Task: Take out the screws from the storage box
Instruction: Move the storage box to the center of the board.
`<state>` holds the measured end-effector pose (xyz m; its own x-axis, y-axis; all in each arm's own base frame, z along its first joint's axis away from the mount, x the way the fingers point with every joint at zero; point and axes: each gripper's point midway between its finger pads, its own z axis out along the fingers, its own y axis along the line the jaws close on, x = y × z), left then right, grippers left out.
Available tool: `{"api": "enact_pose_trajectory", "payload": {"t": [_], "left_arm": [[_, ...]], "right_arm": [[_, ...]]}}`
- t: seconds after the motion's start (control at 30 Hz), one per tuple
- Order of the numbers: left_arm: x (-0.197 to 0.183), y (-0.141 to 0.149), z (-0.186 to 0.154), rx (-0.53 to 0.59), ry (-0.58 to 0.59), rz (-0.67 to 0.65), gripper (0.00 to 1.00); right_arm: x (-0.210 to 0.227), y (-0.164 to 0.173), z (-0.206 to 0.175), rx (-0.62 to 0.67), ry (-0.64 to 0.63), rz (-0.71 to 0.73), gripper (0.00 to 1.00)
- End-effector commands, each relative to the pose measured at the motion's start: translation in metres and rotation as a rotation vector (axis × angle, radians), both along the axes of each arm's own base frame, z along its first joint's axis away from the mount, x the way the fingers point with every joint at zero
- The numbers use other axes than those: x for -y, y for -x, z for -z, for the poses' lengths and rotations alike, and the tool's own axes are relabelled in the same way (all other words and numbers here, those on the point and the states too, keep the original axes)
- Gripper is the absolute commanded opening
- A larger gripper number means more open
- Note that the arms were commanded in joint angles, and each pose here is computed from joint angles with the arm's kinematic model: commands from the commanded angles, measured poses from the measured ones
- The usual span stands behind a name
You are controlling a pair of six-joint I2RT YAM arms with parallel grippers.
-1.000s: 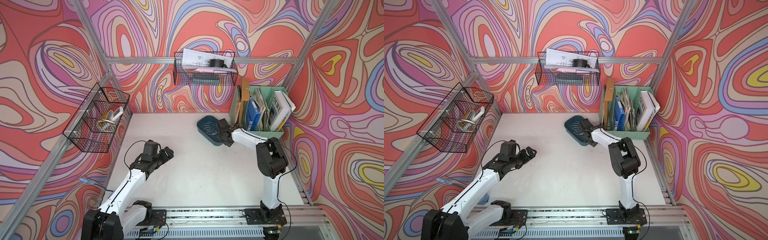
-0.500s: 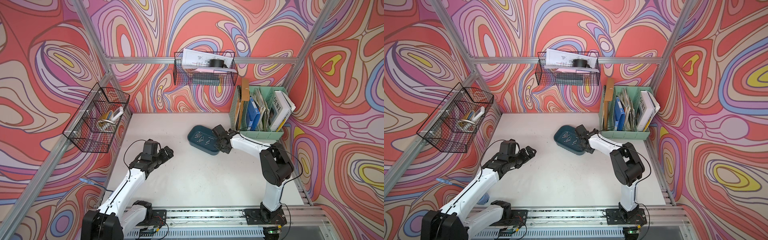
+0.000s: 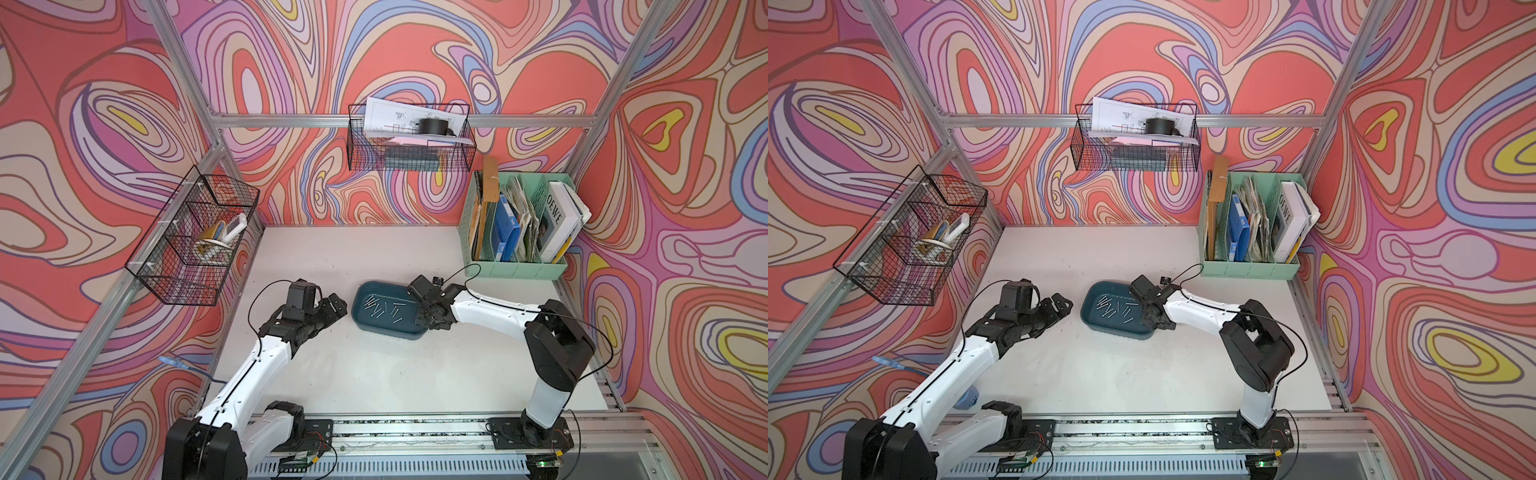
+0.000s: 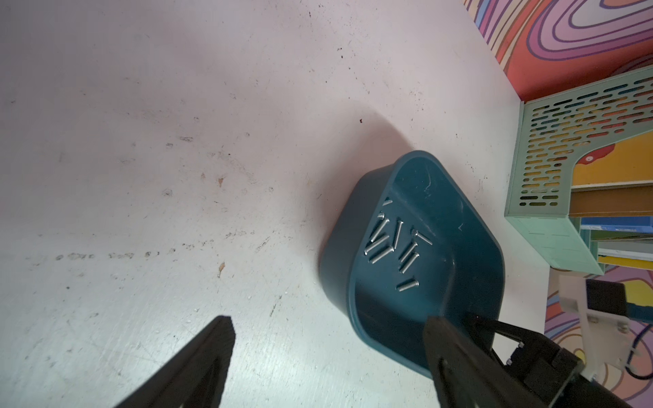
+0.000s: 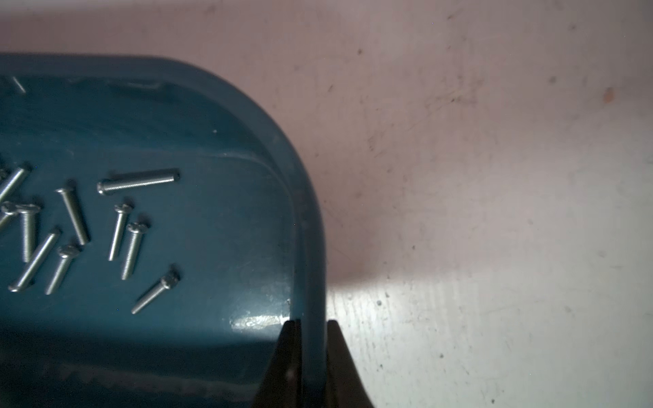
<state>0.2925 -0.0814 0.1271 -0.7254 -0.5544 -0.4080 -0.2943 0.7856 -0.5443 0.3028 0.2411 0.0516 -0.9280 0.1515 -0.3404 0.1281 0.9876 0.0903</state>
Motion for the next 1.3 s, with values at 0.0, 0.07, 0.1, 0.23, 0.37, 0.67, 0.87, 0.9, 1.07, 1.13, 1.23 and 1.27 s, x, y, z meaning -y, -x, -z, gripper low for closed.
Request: {"api": "enact_pose_trajectory", "payload": {"t": [0.0,0.07,0.1,0.23,0.37,0.67,0.87,0.9,1.07,1.13,1.23,1.27], "left_arm": [[-0.006,0.002,-0.007,0.015,-0.048,0.007,0.9],[-0.006,0.004,-0.005,0.011,-0.047,0.011,0.91],[-0.005,0.004,-0.005,0.009,-0.043,0.016,0.91],[0.001,0.005,-0.001,-0.004,-0.016,0.039,0.91],[0.006,0.005,0.003,-0.02,0.002,0.056,0.91],[0.004,0.006,0.006,-0.033,-0.023,0.067,0.91],[0.005,0.005,0.003,-0.006,-0.045,0.1,0.91],[0.004,0.004,0.004,-0.004,-0.05,0.099,0.91],[0.004,0.003,0.007,0.01,-0.046,0.093,0.91],[0.005,0.003,0.01,0.011,-0.04,0.094,0.91],[0.005,0.002,0.012,0.013,-0.038,0.092,0.9],[0.005,0.002,0.013,0.011,-0.04,0.089,0.9]], "right_arm": [[-0.007,0.009,-0.002,-0.004,0.002,-0.086,0.13],[-0.004,0.009,-0.001,-0.001,0.024,-0.101,0.13],[-0.003,0.008,-0.001,0.003,0.033,-0.106,0.13],[-0.002,0.005,-0.001,0.013,0.057,-0.135,0.14],[-0.002,0.001,-0.006,0.032,0.075,-0.152,0.15],[-0.005,-0.009,-0.059,0.191,0.071,-0.312,0.41],[-0.039,-0.008,-0.105,0.36,-0.029,-0.622,0.75],[-0.043,-0.01,-0.108,0.385,-0.017,-0.667,0.78],[-0.064,-0.02,-0.099,0.352,0.067,-0.875,0.78],[-0.08,-0.016,-0.089,0.298,0.047,-0.981,0.73],[-0.097,-0.018,-0.07,0.238,0.041,-1.064,0.64],[-0.099,-0.021,-0.065,0.232,0.052,-1.075,0.58]]}}
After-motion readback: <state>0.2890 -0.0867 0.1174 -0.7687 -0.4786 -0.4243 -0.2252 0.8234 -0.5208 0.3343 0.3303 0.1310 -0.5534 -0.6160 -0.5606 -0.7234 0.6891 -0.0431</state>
